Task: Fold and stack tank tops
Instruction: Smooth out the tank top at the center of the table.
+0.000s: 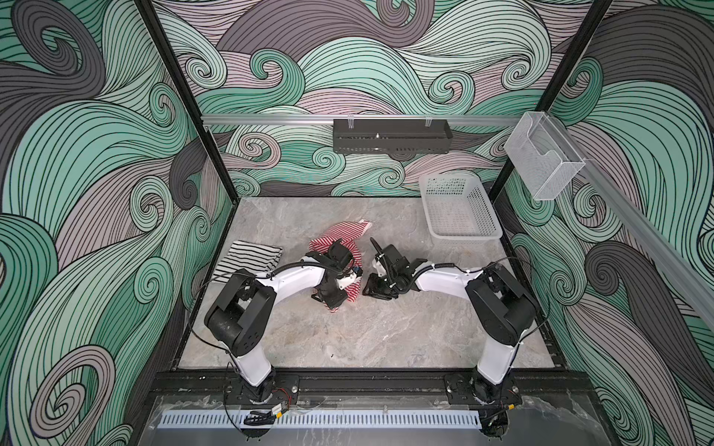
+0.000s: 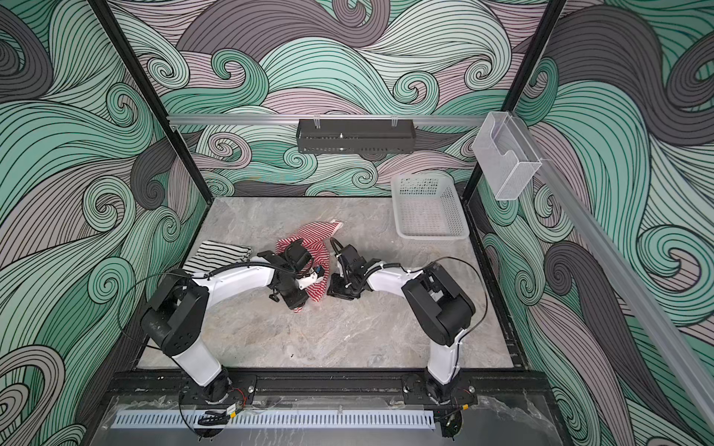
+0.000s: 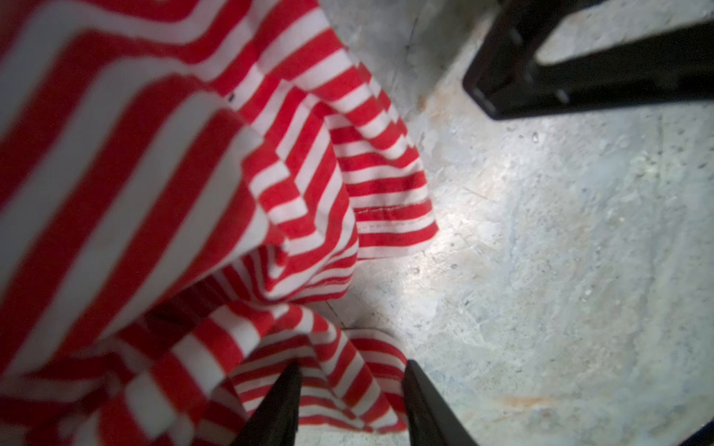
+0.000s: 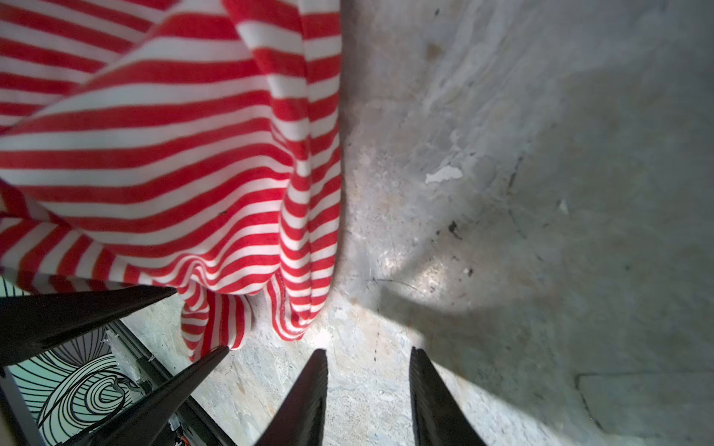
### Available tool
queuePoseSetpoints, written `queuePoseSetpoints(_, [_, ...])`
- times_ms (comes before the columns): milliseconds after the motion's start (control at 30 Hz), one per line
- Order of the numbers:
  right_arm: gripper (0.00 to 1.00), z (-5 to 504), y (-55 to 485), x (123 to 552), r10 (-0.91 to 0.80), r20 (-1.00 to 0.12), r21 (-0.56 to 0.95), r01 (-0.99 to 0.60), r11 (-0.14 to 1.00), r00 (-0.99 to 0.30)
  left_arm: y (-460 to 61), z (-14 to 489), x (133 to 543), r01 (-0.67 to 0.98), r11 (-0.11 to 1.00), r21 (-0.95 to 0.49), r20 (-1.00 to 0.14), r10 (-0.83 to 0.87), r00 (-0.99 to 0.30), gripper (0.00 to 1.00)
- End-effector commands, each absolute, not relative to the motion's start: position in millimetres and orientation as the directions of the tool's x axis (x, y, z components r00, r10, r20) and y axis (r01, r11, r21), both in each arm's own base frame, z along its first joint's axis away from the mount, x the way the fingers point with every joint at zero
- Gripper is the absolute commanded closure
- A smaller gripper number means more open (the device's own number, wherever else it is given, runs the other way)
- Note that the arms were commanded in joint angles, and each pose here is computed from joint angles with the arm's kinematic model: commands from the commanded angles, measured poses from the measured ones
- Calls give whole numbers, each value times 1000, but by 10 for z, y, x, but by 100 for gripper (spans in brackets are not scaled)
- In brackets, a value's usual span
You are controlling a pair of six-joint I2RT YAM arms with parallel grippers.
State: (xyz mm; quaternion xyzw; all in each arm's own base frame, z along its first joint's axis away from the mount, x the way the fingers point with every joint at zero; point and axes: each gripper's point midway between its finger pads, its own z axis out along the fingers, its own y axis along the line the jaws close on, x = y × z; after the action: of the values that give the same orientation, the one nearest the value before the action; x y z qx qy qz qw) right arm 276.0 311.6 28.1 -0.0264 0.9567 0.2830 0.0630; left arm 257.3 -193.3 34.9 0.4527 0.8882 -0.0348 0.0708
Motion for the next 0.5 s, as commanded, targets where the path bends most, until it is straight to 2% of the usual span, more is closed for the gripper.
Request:
queuePoseSetpoints(0, [64,351,3110,2776,-4,-153,552,-89,829,-988,-1886,325,2468,814,581,-14,-110,808,-579,61])
queuePoseSetpoints(167, [65,378,3167,2740,-19,-152,569,-103,816,-988,-1850,284,2424,819,573,-23,-84,815,-573,71])
queuePoseSetpoints(267, [63,403,3261,2690,-41,-151,589,-123,798,-988,-1834,298,2410,820,573,-24,-80,816,-572,84])
queuePoseSetpoints(333, [62,407,3345,2662,-47,-147,607,-128,784,-988,-1827,341,2402,822,570,-24,-88,817,-569,100])
queuePoseSetpoints(467, [57,324,3423,2651,-39,-132,612,-112,783,-990,-1802,520,2415,821,571,-6,-139,812,-567,100])
